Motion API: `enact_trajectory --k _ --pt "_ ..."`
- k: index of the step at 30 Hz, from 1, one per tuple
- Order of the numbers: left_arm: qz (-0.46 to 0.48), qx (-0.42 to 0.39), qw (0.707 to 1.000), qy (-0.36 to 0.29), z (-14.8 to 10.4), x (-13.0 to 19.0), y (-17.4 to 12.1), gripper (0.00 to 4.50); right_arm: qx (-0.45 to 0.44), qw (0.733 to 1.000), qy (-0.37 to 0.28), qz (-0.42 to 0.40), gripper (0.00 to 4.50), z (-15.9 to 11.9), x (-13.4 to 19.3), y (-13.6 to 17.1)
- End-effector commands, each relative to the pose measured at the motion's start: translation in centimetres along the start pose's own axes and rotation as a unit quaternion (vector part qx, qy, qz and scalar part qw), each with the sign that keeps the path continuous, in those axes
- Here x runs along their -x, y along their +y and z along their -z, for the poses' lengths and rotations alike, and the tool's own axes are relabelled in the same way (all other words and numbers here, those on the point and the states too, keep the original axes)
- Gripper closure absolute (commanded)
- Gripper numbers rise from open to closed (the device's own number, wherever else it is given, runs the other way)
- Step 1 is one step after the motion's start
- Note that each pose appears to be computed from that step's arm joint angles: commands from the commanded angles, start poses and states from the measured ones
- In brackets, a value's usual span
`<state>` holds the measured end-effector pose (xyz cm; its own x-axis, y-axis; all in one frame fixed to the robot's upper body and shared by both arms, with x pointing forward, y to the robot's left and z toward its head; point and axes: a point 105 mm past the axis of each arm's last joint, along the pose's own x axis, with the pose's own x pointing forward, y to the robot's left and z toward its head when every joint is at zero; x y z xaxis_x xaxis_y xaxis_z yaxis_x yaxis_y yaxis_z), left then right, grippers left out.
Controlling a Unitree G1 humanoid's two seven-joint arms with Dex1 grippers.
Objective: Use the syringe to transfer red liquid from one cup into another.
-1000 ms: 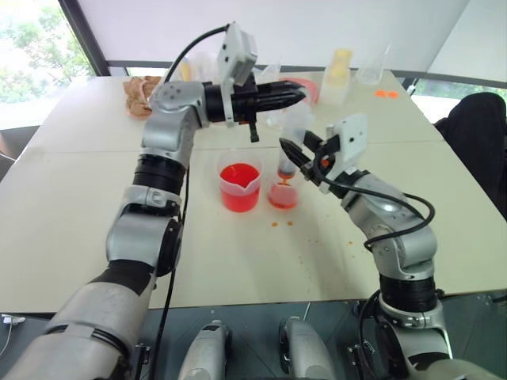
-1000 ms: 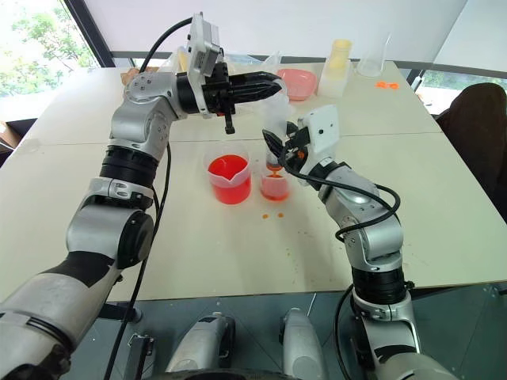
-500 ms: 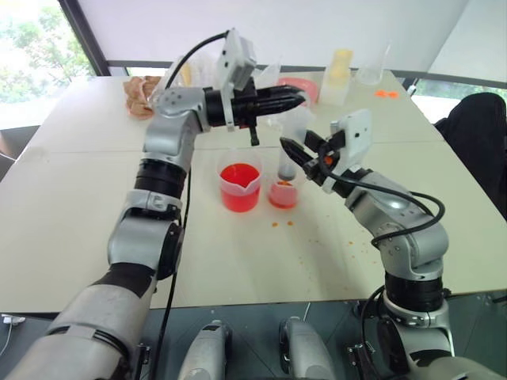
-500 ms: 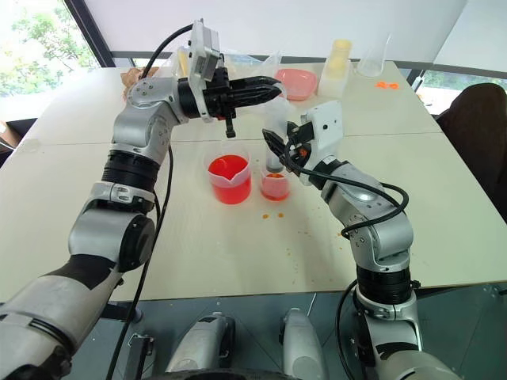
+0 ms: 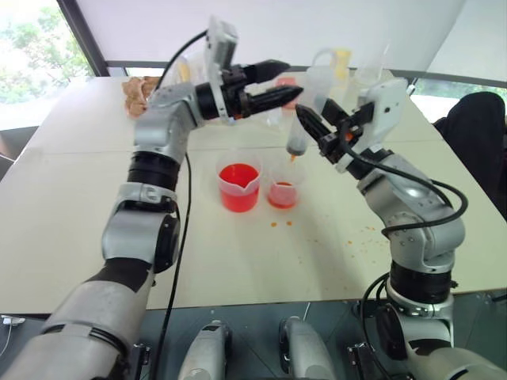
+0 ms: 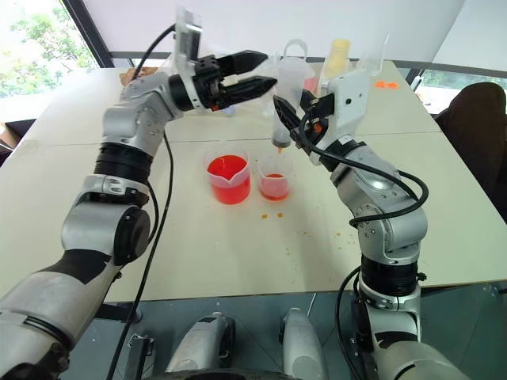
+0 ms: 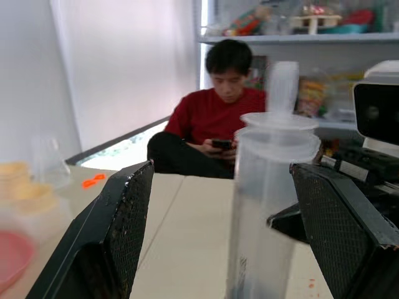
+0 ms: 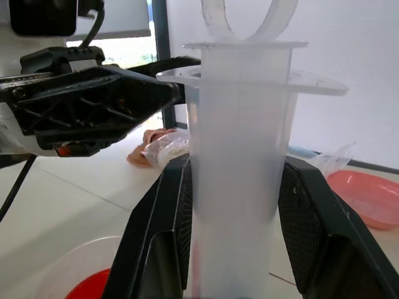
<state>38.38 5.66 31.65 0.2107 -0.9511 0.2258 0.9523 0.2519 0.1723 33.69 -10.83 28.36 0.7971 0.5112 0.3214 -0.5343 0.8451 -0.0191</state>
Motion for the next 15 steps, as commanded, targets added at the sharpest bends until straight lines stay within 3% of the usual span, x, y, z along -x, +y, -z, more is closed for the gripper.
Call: enact_trajectory --k 1,4,7,10,15 --pt "0.03 0.0 0.999 0.034 -0.1 2.6 -2.3 0.88 -0.038 0.998 -0.045 0.037 3.06 -3.7 0.6 -2.7" --pt "0.064 0.018 0.994 0.088 0.9 5.1 -5.4 0.88 -0.052 0.996 -0.018 0.077 3.06 -5.1 1.7 -6.3" --pt "0.083 0.033 0.986 0.139 1.5 7.4 -8.4 0.88 -0.077 0.984 0.083 0.135 3.06 -4.3 3.2 -10.4" --pt "0.08 0.038 0.98 0.175 2.5 8.6 -10.5 0.88 -0.118 0.954 0.198 0.192 3.06 -1.4 5.4 -13.5" --pt "0.06 0.038 0.975 0.212 5.0 9.6 -12.6 0.88 -0.212 0.901 0.335 0.177 3.06 4.2 8.3 -13.4"
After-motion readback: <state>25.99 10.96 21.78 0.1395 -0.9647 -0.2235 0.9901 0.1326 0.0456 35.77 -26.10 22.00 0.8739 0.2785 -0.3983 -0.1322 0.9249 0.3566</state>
